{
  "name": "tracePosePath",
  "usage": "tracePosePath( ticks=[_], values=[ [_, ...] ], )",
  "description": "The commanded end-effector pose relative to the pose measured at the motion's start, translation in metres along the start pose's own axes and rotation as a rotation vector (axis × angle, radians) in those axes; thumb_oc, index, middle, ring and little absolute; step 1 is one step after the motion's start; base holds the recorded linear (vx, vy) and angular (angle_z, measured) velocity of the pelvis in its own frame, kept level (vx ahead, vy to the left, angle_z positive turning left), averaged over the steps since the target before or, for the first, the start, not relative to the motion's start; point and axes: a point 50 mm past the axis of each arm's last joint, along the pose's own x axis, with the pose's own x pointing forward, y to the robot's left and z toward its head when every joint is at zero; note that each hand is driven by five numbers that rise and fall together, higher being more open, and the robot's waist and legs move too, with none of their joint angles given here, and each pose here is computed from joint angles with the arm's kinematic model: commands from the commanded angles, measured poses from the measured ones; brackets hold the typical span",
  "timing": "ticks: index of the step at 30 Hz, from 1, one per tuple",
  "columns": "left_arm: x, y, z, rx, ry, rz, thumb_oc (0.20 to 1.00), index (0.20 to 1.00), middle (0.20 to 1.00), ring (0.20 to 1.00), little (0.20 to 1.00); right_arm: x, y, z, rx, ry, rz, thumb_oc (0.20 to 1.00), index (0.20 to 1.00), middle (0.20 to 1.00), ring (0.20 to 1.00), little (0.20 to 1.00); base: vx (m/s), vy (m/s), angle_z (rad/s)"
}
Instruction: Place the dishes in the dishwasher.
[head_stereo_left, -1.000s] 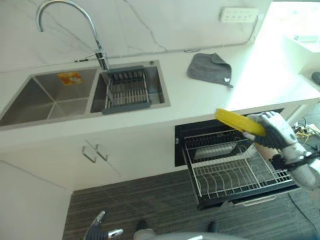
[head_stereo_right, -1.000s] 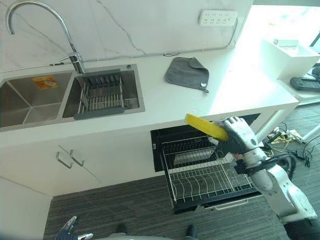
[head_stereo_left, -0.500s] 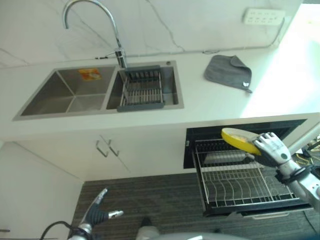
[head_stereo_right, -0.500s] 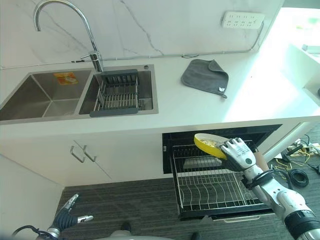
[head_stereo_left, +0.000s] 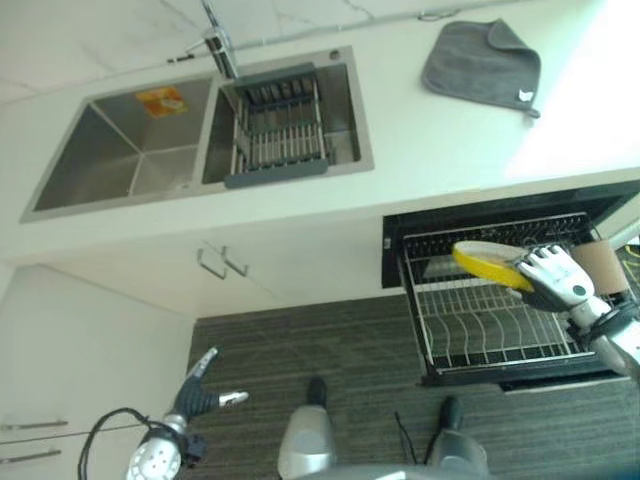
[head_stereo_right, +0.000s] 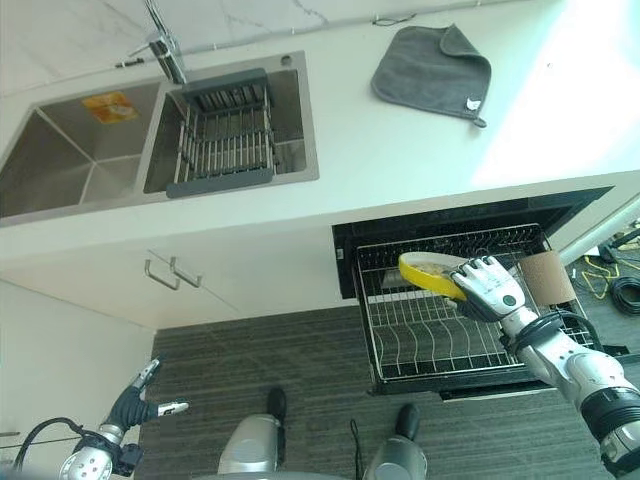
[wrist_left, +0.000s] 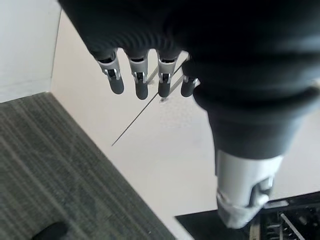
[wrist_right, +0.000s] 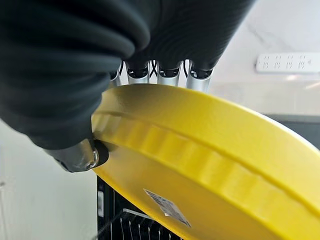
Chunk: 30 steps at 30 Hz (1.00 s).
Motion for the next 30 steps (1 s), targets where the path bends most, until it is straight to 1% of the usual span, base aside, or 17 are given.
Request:
tracePosePath(
  ticks=[1,6,9,14,20,23,24,25,27,28,29,30],
  values=[
    [0.002,0.028,0.014,0.016,-0.083,0.057,1.0,1.0,1.0,1.0,1.0,0.028,-0.033,-0.014,-0.084,-0.01,-0.172,0.2,0.2,0.2,0.2,0.2,-0.06,-0.021,0.05],
    [0.012,0.044,0.033,0.027,-0.167,0.073,1.0,1.0,1.0,1.0,1.0,0.043,-0.043,-0.031,-0.166,0.044,-0.169,0.2,0.2,0.2,0.2,0.2,-0.13,-0.046,0.1],
    [0.019,0.051,0.046,0.007,-0.227,0.085,1.0,1.0,1.0,1.0,1.0,0.062,-0.057,-0.045,-0.217,0.1,-0.183,0.2,0.2,0.2,0.2,0.2,-0.14,-0.036,0.05],
    [0.023,0.048,0.053,-0.006,-0.256,0.102,1.0,1.0,1.0,1.0,1.0,0.077,-0.067,-0.054,-0.24,0.145,-0.206,0.2,0.2,0.2,0.2,0.2,-0.07,0.026,0.07],
    [0.028,0.052,0.062,-0.029,-0.277,0.117,1.0,1.0,1.0,1.0,1.0,0.084,-0.075,-0.062,-0.26,0.169,-0.202,0.2,0.2,0.2,0.2,0.2,-0.07,0.07,-0.04],
    [0.03,0.058,0.065,-0.048,-0.281,0.136,1.0,1.0,1.0,1.0,1.0,0.076,-0.062,-0.068,-0.239,0.213,-0.065,0.2,0.2,0.2,0.2,0.2,-0.08,0.072,-0.08],
    [0.03,0.059,0.065,-0.048,-0.281,0.135,1.0,1.0,1.0,1.0,1.0,0.075,-0.06,-0.068,-0.236,0.216,-0.051,0.2,0.2,0.2,0.2,0.2,-0.02,0.013,-0.11],
    [0.03,0.059,0.064,-0.046,-0.28,0.133,1.0,1.0,1.0,1.0,1.0,0.069,-0.05,-0.069,-0.202,0.235,0.006,0.2,0.2,0.2,0.2,0.2,-0.01,0.009,-0.07],
    [0.03,0.059,0.064,-0.036,-0.278,0.126,1.0,1.0,1.0,1.0,1.0,0.061,-0.04,-0.069,-0.154,0.257,0.058,0.2,0.2,0.2,0.2,0.2,0.0,0.004,-0.03],
    [0.029,0.059,0.063,-0.03,-0.277,0.125,1.0,1.0,1.0,1.0,1.0,0.058,-0.033,-0.068,-0.118,0.275,0.113,0.652,0.652,0.652,0.652,0.652,0.0,0.012,0.05],
    [0.03,0.06,0.063,-0.026,-0.277,0.126,1.0,1.0,1.0,1.0,1.0,0.056,-0.025,-0.066,-0.075,0.297,0.153,1.0,1.0,1.0,1.0,1.0,-0.01,0.013,0.04],
    [0.03,0.06,0.063,-0.025,-0.277,0.126,1.0,1.0,1.0,1.0,1.0,0.056,-0.025,-0.066,-0.073,0.297,0.155,1.0,1.0,1.0,1.0,1.0,0.0,0.0,0.0]
  ],
)
